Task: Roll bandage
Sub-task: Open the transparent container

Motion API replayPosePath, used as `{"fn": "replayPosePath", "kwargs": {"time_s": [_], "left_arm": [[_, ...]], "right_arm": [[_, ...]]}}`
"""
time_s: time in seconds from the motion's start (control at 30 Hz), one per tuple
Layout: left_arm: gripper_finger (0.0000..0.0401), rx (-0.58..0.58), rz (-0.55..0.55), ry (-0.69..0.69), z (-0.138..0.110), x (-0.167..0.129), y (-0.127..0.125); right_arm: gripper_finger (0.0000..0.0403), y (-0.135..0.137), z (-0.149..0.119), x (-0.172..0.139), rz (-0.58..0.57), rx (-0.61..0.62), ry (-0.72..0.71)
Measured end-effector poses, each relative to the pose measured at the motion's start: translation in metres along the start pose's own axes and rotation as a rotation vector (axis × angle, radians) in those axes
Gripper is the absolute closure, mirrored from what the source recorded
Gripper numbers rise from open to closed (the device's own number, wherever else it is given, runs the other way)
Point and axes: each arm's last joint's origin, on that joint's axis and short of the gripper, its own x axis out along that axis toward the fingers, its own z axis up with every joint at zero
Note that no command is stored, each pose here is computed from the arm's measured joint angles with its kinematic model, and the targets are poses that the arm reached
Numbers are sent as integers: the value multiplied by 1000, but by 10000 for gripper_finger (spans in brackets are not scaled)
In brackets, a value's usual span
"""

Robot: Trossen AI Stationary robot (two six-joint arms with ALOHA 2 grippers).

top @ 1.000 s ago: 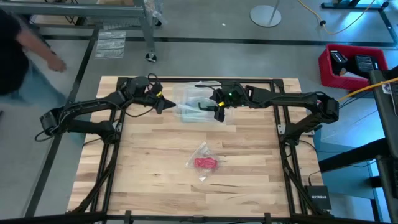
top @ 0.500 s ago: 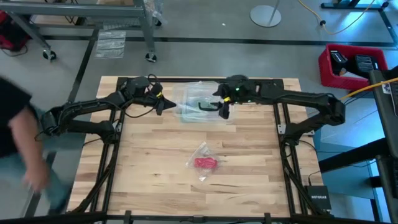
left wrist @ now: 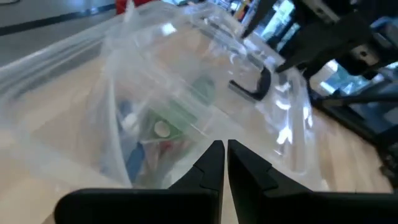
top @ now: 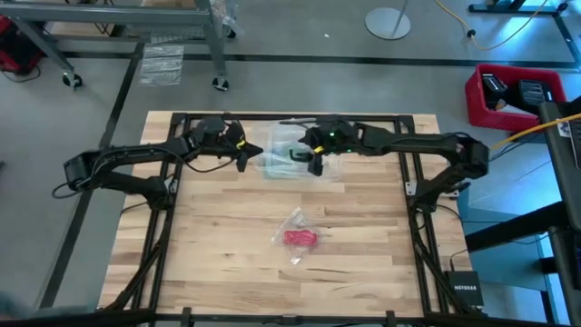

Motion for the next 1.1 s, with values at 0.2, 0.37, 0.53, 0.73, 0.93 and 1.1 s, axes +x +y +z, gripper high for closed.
{"fn": "replayPosePath", "kwargs": {"time_s": [0.2,0.37,0.53,0.73,0.93,1.1], "left_arm": [[389,24,76,66,-10,7,4],[389,19,114,91,-12,5,5],[389,21,114,83,-11,4,4],[389,22,111,82,-11,4,4],[389,21,115,82,-11,4,4],[389,51,112,78,-11,3,4]], "right_arm": [[180,-1,-9,11,-37,-12,73],[180,0,-15,5,-63,-12,154],[180,1,-21,0,-65,-10,238],[180,2,-24,-12,-57,22,297],[180,2,-20,-30,-64,30,277],[180,2,-13,-43,-74,43,222]]}}
